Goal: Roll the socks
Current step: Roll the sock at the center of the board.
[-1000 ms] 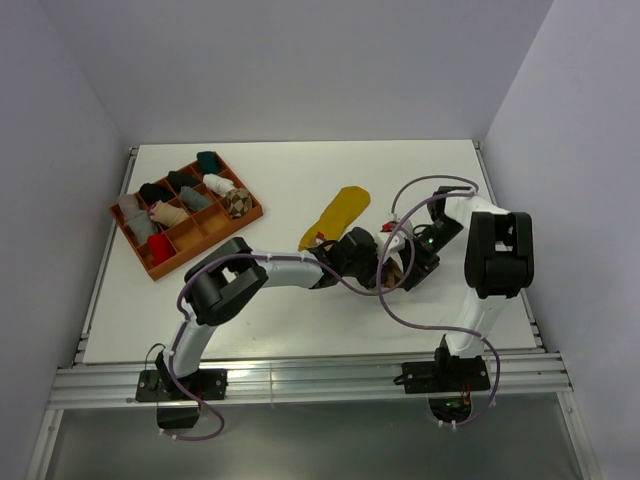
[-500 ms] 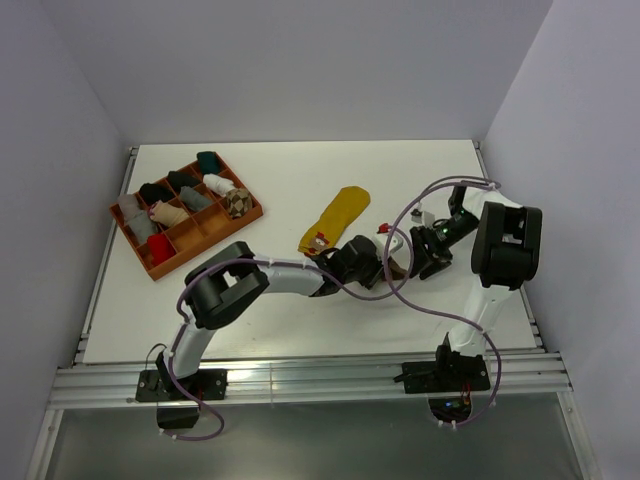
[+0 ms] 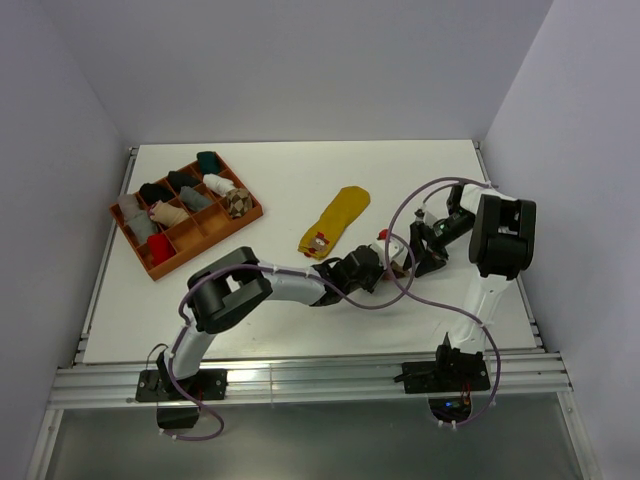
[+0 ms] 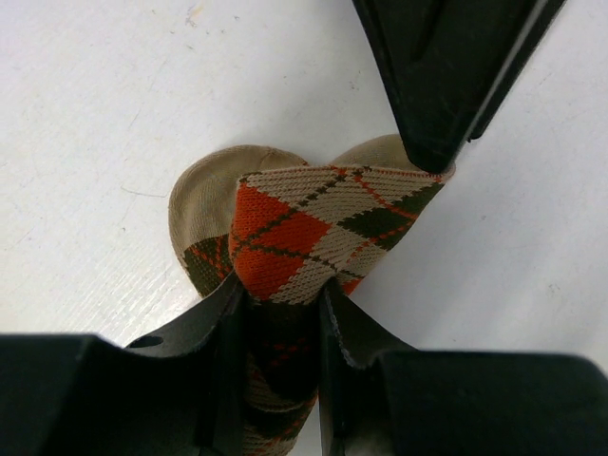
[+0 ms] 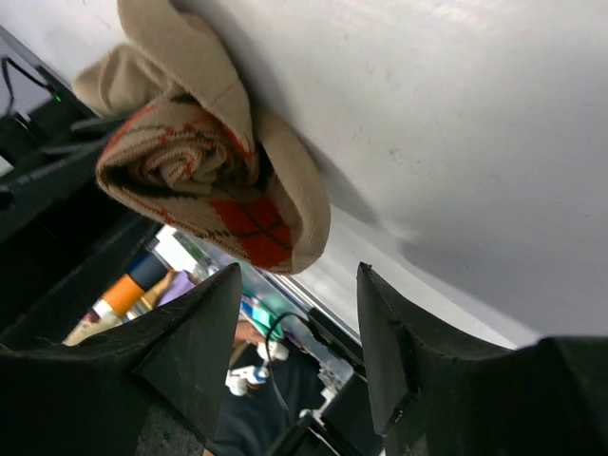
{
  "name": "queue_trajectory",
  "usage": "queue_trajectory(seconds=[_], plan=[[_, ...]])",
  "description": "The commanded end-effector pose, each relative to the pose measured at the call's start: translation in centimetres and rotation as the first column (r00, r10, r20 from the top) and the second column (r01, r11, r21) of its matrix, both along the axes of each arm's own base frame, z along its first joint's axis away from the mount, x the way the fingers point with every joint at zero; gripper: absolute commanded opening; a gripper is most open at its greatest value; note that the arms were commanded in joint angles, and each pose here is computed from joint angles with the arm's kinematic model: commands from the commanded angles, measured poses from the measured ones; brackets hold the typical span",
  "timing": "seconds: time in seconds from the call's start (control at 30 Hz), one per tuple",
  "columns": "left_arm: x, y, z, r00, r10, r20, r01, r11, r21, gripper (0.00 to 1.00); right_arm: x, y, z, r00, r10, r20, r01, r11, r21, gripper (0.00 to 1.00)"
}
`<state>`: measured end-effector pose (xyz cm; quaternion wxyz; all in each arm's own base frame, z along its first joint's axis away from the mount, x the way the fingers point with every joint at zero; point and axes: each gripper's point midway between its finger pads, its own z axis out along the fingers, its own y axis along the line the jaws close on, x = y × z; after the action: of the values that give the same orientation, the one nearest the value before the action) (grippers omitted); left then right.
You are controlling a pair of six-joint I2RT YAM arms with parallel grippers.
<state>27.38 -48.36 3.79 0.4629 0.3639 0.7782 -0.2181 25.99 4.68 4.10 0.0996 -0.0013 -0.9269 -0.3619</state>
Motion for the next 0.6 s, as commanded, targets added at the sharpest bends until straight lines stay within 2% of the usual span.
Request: queue_trajectory(seconds=[0.0,0.57], plan=[[-0.61,2.05,-2.04,0.999,0.034,0.000,-0.034,0.995,0.099,0.00,1.78,0.02,0.30,0.997,-0.079,0.000,0.079,0.997,0.001,0.58],[-0.91,1.73,-1.17,0.993,0.081,0.088,-0.088,0.994,0.069,0.00,2.53,0.03,-0.47,0.991,-0.130,-0.039,0.129,0.991,-0.041,0.54]])
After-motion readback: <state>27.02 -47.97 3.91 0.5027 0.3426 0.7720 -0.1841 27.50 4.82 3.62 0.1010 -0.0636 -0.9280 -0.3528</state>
